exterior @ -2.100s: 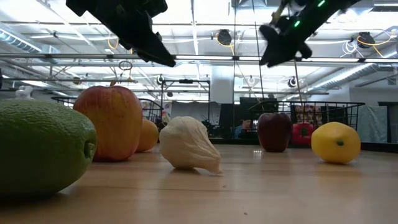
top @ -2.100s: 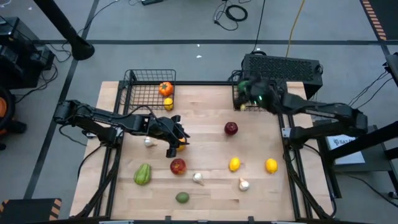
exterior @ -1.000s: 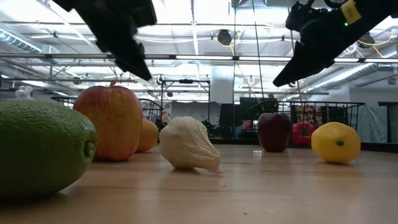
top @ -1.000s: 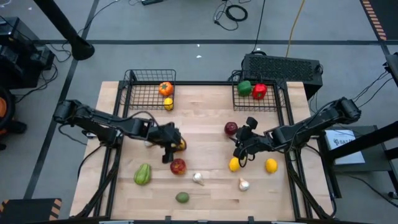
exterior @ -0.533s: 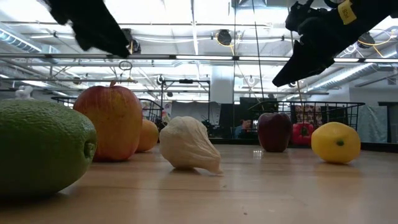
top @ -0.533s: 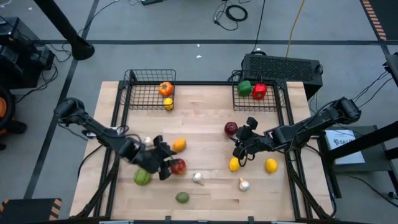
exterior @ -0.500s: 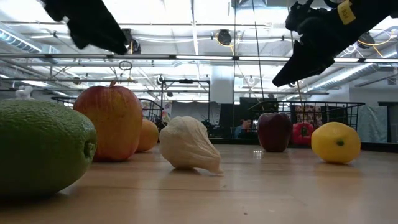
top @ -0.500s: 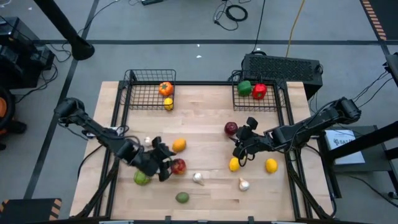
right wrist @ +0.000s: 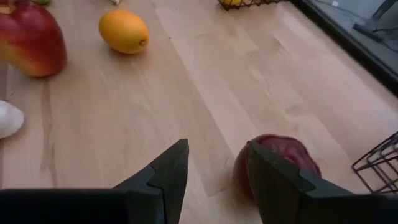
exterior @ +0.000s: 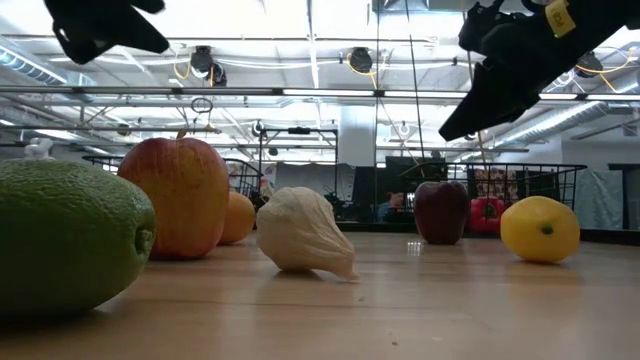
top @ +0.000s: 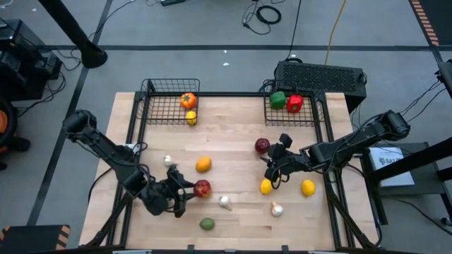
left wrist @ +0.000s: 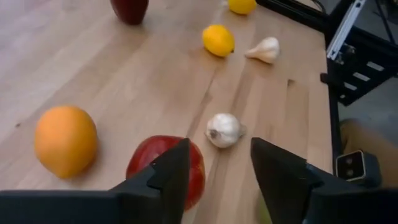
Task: Sort produce into baskets
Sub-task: Put the left red apple in the left basket
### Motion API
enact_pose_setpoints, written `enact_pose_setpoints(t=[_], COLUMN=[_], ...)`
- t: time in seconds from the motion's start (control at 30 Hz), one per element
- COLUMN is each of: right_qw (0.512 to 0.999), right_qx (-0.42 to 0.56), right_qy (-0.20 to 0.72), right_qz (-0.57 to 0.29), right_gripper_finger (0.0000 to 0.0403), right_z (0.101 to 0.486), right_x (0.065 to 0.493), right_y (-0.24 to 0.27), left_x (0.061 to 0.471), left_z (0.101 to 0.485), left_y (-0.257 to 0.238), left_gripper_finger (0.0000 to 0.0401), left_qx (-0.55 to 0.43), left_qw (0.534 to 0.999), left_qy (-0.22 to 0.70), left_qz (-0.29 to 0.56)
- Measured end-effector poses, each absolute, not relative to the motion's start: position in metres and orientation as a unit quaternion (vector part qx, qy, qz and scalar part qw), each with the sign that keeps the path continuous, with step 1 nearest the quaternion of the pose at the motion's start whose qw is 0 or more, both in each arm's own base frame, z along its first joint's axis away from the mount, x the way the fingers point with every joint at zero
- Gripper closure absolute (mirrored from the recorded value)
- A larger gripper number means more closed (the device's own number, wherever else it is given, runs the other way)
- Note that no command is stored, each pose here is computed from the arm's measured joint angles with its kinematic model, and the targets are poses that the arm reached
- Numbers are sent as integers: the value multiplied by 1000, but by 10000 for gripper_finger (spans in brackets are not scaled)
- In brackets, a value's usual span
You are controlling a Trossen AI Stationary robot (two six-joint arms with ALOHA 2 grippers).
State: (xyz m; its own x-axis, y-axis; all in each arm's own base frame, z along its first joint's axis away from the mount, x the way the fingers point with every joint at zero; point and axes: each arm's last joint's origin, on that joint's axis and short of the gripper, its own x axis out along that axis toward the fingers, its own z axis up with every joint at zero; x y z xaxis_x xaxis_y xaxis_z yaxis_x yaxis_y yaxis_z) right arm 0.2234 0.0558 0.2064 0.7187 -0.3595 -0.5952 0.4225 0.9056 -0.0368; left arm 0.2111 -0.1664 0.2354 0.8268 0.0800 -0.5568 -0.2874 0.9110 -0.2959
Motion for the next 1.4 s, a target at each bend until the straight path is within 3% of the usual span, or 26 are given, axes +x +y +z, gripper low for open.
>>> enact_pose_setpoints(t=[0.2,0.5,1.03,1.4], right_qw=[925,925,925,925], right_qx=[51,46,46,44], right_qy=[312,314,314,315], right_qz=[-209,-209,-209,-208], right_gripper_finger=[250,250,250,250], right_z=[206,206,206,206], right_x=[223,223,223,223], right_y=[56,56,56,56], left_x=[204,212,227,227], left_z=[230,199,169,169], left_y=[-176,-181,-177,-177], left_gripper_finger=[168,168,169,238], left_qx=[-113,-55,-60,-55], left_qw=[952,946,930,930], left_qy=[261,276,287,287], left_qz=[111,164,221,221])
